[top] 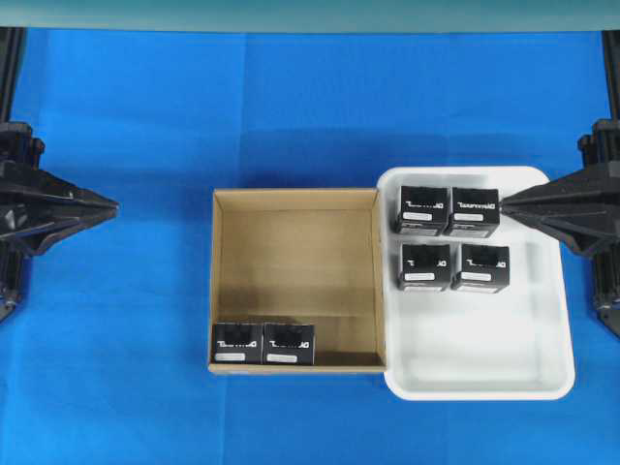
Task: Pick the box from inside the cardboard box.
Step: 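Swing the right gripper over the cardboard box toward the inner servo box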
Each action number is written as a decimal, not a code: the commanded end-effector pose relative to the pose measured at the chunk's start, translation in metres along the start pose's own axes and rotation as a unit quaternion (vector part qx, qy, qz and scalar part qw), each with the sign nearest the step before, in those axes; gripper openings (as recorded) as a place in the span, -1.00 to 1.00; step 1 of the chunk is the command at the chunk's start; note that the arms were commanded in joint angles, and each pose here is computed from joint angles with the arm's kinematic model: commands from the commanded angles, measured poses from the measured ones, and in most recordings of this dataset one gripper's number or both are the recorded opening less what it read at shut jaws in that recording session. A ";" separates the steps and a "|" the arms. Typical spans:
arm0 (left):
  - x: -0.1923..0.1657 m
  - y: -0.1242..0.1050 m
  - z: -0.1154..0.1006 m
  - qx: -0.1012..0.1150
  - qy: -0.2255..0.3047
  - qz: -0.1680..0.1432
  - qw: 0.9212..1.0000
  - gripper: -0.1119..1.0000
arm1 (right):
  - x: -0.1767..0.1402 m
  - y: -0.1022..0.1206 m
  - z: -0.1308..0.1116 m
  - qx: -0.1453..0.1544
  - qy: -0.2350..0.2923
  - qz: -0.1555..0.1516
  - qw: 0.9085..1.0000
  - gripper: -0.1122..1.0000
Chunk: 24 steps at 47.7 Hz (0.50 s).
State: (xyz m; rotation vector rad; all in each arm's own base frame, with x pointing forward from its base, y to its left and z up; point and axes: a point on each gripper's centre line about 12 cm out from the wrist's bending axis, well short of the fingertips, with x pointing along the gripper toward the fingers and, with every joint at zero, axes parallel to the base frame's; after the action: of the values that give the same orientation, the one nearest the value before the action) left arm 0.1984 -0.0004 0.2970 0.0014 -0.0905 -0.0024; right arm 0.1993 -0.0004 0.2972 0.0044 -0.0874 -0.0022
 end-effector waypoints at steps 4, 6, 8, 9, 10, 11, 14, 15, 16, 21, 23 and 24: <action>0.004 -0.001 0.008 0.005 0.006 -0.003 1.000 -0.65 | 0.006 -0.002 0.001 0.046 0.019 -0.010 0.999 -0.64; 0.005 -0.001 0.009 0.004 0.014 -0.002 1.000 -0.76 | 0.009 -0.003 -0.002 0.067 0.043 -0.015 0.997 -0.75; 0.005 -0.001 0.009 0.004 0.024 -0.003 1.000 -0.85 | 0.013 -0.004 -0.004 0.084 0.068 -0.018 0.994 -0.77; 0.005 -0.001 0.008 0.005 0.029 -0.002 1.000 -0.88 | 0.014 -0.003 -0.006 0.088 0.082 -0.019 0.993 -0.77; 0.005 -0.001 0.007 0.005 0.035 -0.003 0.999 -0.90 | 0.017 -0.003 -0.006 0.092 0.101 -0.018 0.990 -0.77; 0.005 -0.001 0.008 0.004 0.039 -0.002 0.999 -0.91 | 0.019 -0.003 -0.006 0.096 0.112 -0.018 0.989 -0.77; 0.005 -0.001 0.007 0.005 0.051 -0.003 0.999 -0.92 | 0.026 -0.001 -0.006 0.106 0.149 -0.018 0.983 -0.77; 0.005 -0.001 0.007 0.004 0.054 -0.002 0.999 -0.92 | 0.029 -0.001 -0.006 0.109 0.162 -0.019 0.981 -0.77; 0.005 -0.001 0.007 0.005 0.059 -0.002 0.998 -0.92 | 0.032 0.000 -0.007 0.113 0.176 -0.018 0.978 -0.77; 0.003 -0.001 0.006 0.005 0.070 -0.002 0.998 -0.92 | 0.050 0.002 -0.008 0.133 0.247 -0.022 0.960 -0.77; 0.003 -0.001 0.006 0.004 0.074 -0.003 0.997 -0.92 | 0.058 0.004 -0.010 0.142 0.273 -0.024 0.951 -0.77; 0.003 -0.001 0.006 0.005 0.075 -0.002 0.997 -0.92 | 0.061 0.004 -0.011 0.147 0.286 -0.025 0.946 -0.77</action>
State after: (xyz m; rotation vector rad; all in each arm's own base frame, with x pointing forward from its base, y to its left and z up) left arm 0.1996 -0.0007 0.2930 0.0092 0.0767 -0.0044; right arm 0.2479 0.0015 0.2866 0.2837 0.4279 -0.0396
